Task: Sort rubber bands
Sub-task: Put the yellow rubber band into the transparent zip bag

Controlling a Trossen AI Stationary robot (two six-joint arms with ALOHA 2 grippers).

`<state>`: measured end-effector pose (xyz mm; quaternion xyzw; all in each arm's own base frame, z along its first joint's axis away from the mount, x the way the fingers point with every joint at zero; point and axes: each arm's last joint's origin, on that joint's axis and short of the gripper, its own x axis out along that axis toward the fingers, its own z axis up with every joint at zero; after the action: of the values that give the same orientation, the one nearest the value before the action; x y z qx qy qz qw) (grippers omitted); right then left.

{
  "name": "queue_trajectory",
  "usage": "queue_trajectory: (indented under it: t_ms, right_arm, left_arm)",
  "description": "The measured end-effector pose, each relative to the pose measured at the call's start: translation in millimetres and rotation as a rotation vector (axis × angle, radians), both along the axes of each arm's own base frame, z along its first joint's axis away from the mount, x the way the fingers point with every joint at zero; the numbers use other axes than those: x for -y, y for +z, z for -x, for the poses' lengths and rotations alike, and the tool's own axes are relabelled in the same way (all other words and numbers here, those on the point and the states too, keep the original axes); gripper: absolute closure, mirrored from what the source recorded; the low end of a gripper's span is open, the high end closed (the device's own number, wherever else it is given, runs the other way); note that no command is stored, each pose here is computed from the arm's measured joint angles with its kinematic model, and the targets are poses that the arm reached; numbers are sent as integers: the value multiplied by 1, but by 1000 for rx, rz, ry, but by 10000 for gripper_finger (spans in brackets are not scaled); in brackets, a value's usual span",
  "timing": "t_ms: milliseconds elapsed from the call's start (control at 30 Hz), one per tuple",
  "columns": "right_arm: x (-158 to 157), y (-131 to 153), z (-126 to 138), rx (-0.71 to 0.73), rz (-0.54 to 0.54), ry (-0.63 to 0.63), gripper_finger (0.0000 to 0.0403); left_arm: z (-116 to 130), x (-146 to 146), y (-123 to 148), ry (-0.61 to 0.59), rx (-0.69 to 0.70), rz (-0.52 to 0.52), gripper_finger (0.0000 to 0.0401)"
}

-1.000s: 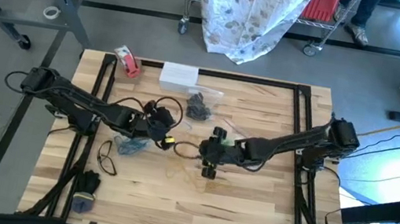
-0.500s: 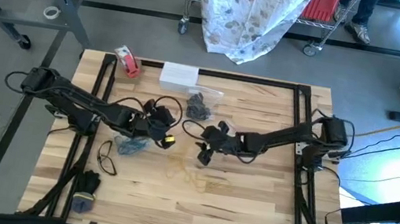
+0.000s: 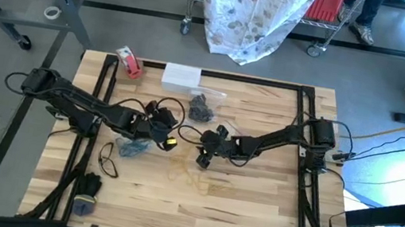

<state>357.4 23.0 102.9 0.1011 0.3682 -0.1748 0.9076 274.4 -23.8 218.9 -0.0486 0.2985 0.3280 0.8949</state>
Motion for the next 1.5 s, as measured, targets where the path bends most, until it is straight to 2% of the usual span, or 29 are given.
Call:
queue_trajectory:
  t_ms: [267, 467, 700, 900, 1200, 1500]
  right_arm:
    - [0, -2, 0, -5, 8, -7, 233]
    - [4, -5, 0, 4, 5, -103, 233]
    - [4, -5, 0, 14, 9, -109, 233]
    - [4, -10, -6, 76, -3, -113, 233]
    - [2, -13, 2, -59, 9, -41, 233]
    - [2, 4, 8, -82, 28, 37, 233]
  left_arm:
    - [0, 0, 0, 2, 4, 2, 400]
    - [0, 0, 0, 7, 9, 9, 400]
    - [0, 0, 0, 8, 11, 10, 400]
    - [0, 0, 0, 8, 11, 10, 400]
    - [0, 2, 0, 0, 3, 8, 400]
    - [0, 2, 0, 2, 7, 11, 400]
